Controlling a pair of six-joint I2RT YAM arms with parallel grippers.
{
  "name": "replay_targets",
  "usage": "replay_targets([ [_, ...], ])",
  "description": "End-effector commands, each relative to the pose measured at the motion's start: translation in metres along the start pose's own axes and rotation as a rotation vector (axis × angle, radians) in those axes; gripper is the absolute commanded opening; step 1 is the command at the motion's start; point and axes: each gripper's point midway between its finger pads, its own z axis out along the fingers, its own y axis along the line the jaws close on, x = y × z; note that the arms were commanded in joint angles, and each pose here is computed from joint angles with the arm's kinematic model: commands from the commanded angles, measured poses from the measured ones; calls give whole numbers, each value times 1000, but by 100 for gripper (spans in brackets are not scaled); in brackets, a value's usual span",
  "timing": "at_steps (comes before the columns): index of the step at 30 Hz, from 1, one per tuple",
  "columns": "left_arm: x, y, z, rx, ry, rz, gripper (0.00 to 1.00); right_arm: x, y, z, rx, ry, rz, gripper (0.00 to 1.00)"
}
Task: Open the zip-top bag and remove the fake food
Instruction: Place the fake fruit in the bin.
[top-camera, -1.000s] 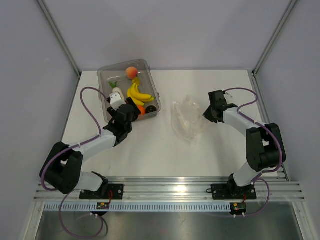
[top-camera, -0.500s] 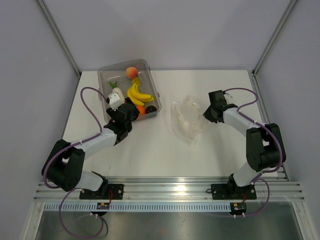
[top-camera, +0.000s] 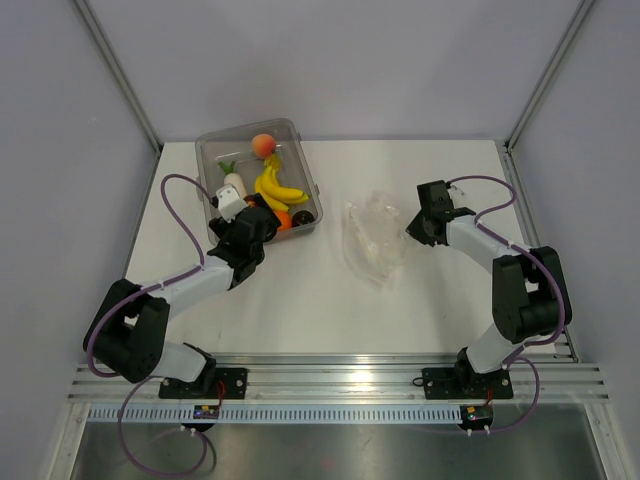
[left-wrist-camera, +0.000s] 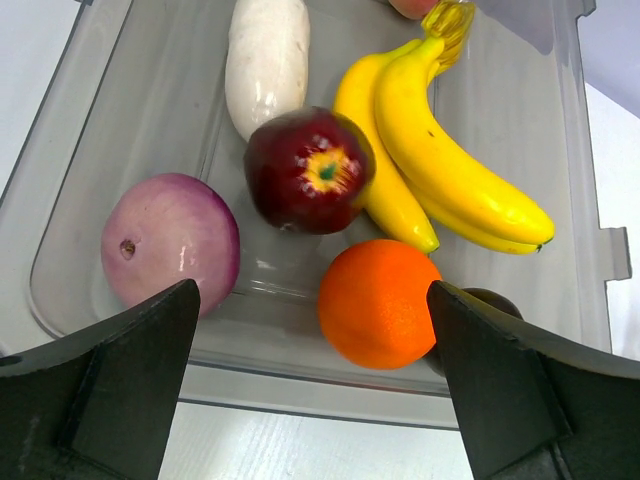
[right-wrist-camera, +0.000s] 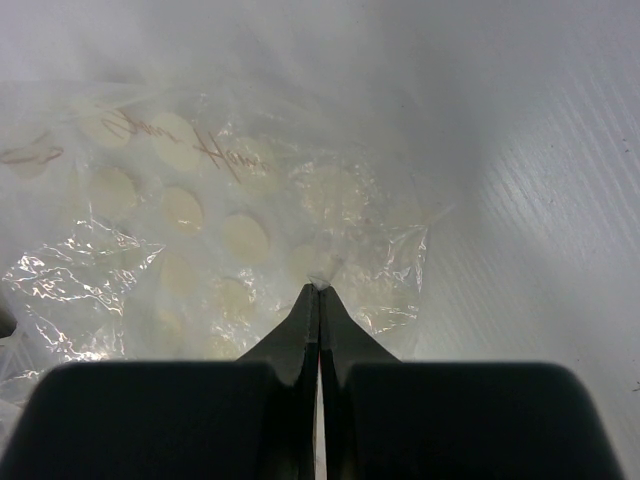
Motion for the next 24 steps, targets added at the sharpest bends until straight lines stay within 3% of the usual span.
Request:
replay_targets([
  [1,-30,-7,0,-8,-84,-70,99,-13,10,-8,-40,-46,20,0],
  [24,-33,-6,-6,0,-86,-86,99,-14,10,-9,-42,-43,9,0],
])
